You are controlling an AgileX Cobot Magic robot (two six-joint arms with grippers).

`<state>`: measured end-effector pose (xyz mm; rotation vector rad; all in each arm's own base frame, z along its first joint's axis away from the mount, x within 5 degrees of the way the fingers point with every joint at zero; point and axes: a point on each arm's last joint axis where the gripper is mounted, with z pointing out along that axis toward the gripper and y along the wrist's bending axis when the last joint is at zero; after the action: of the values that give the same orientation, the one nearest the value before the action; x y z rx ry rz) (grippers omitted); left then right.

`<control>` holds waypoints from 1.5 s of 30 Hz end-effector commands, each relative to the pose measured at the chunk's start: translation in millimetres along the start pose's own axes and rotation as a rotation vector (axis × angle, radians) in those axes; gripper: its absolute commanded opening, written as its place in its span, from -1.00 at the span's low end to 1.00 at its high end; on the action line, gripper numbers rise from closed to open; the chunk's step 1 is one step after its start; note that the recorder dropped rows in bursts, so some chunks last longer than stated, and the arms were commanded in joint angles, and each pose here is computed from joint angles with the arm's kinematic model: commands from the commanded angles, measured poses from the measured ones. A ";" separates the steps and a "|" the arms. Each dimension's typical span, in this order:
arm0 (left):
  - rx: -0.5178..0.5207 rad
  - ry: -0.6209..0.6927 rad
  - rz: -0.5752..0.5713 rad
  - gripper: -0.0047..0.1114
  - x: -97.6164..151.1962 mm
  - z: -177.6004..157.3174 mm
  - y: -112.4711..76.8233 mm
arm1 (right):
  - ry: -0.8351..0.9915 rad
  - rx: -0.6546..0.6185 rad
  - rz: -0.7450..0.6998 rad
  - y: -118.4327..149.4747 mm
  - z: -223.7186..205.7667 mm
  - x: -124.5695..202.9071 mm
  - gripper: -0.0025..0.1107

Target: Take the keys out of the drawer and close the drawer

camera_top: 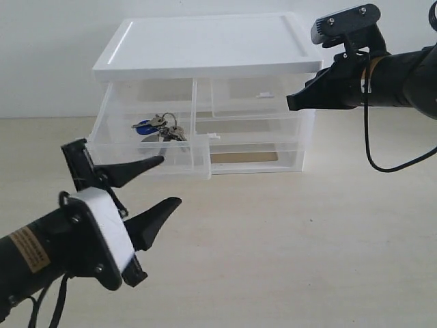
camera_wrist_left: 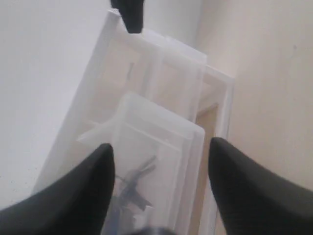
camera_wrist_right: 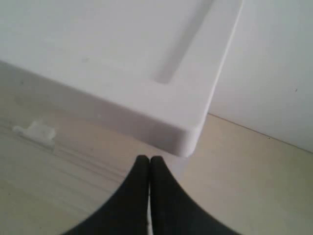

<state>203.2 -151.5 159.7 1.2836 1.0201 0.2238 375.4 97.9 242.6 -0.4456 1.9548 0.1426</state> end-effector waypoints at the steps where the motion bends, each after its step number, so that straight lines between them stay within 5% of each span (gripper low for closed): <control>1: -0.116 -0.082 -0.296 -0.05 -19.9 -18.8 28.8 | -0.066 -0.014 0.025 -3.3 2.9 -7.4 -0.96; 3: -0.257 -0.128 -0.556 -0.23 -27.7 -24.6 57.1 | -0.064 -0.013 0.025 -3.4 2.9 -7.3 -0.96; 4: -0.249 -0.077 -0.629 -0.32 -29.3 -22.1 68.8 | -0.064 -0.013 0.025 -3.4 2.9 -7.3 -0.96; 7: -0.070 0.183 -0.701 -0.32 -39.7 -3.8 104.9 | -0.062 -0.012 0.025 -3.5 2.9 -7.0 -0.96; 13: 0.059 0.475 -0.884 -0.08 -62.0 19.1 181.2 | -0.057 -0.010 0.025 -3.7 2.9 -6.6 -0.96; 17: 0.114 0.630 -0.963 -0.08 -51.1 42.4 201.8 | -0.057 -0.010 0.028 -3.7 2.9 -6.6 -0.96; 25: 0.270 0.805 -1.020 -0.08 -2.6 93.4 182.8 | -0.061 -0.012 0.027 -3.5 2.9 -7.0 -0.96; 34: 0.419 0.703 -0.899 -0.08 19.6 112.4 164.4 | -0.061 -0.012 0.032 -3.5 2.9 -7.0 -0.96; 45: 0.401 0.705 -0.677 -0.08 41.5 125.5 154.8 | -0.063 -0.013 0.030 -3.4 2.9 -7.2 -0.96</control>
<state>372.0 -161.2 262.3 1.1106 2.1843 -0.1371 375.4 97.9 242.6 -0.4376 1.9568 0.1479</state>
